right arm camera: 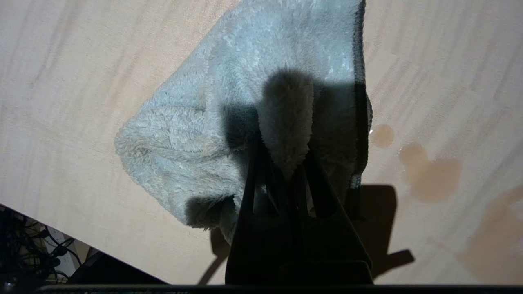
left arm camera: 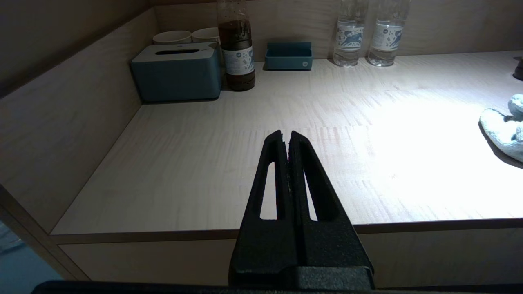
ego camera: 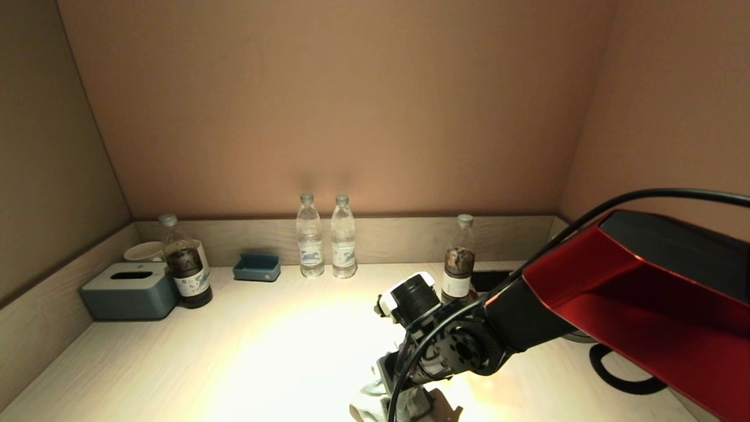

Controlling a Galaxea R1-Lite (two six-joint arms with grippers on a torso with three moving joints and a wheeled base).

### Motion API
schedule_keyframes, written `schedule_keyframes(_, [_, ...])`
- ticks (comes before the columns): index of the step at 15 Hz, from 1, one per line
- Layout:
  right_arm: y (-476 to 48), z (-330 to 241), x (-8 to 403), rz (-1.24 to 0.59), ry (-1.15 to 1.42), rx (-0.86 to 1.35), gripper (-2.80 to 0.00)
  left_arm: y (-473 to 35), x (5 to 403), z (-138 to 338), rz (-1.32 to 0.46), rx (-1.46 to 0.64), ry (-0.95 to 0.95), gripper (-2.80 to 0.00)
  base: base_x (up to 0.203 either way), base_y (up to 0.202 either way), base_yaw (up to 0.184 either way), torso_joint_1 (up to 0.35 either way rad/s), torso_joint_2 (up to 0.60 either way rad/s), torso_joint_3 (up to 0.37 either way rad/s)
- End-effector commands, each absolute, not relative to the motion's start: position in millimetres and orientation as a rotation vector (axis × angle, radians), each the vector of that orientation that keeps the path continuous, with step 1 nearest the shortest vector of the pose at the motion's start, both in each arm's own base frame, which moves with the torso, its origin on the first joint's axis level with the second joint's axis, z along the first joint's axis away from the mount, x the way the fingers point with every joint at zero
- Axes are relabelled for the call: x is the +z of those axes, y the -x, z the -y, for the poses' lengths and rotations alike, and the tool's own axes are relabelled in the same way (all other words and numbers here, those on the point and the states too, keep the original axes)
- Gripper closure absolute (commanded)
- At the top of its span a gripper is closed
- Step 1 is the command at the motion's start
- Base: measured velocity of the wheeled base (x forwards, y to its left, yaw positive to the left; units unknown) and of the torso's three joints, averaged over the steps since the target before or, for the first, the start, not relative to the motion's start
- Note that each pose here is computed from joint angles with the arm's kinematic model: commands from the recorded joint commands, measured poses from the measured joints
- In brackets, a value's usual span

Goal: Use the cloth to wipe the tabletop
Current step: Pick up the tablecloth, then sweep the stains on the table

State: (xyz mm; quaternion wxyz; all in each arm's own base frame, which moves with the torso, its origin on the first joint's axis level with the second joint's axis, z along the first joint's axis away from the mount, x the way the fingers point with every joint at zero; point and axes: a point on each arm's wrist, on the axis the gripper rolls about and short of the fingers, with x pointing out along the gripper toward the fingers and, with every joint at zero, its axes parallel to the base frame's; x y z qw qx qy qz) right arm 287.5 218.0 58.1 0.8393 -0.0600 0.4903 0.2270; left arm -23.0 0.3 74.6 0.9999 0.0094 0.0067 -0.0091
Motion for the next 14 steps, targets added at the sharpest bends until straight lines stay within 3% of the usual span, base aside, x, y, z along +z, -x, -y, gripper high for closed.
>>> schedule_keyframes(1, [-285.2,-216.1,67.1,-1.016,0.116,0.484,0.00,23.0,74.6,-0.3,-0.014,-0.019,-0.020,0.00,0.000,0.000,0.000,0.000,0.00,0.000])
schedule_keyframes(7, [-283.7,-193.5,111.5,-0.909,0.028,0.452,0.00,23.0,74.6,-0.3,-0.014,-0.018,-0.018,0.00,0.000,0.000,0.000,0.000,0.00,0.000])
schedule_keyframes(14, [-293.3,-86.0,171.1,-0.756,-0.132,0.184,0.00,23.0,74.6,-0.3,-0.014,-0.019,-0.018,0.00,0.000,0.000,0.000,0.000,0.00,0.000])
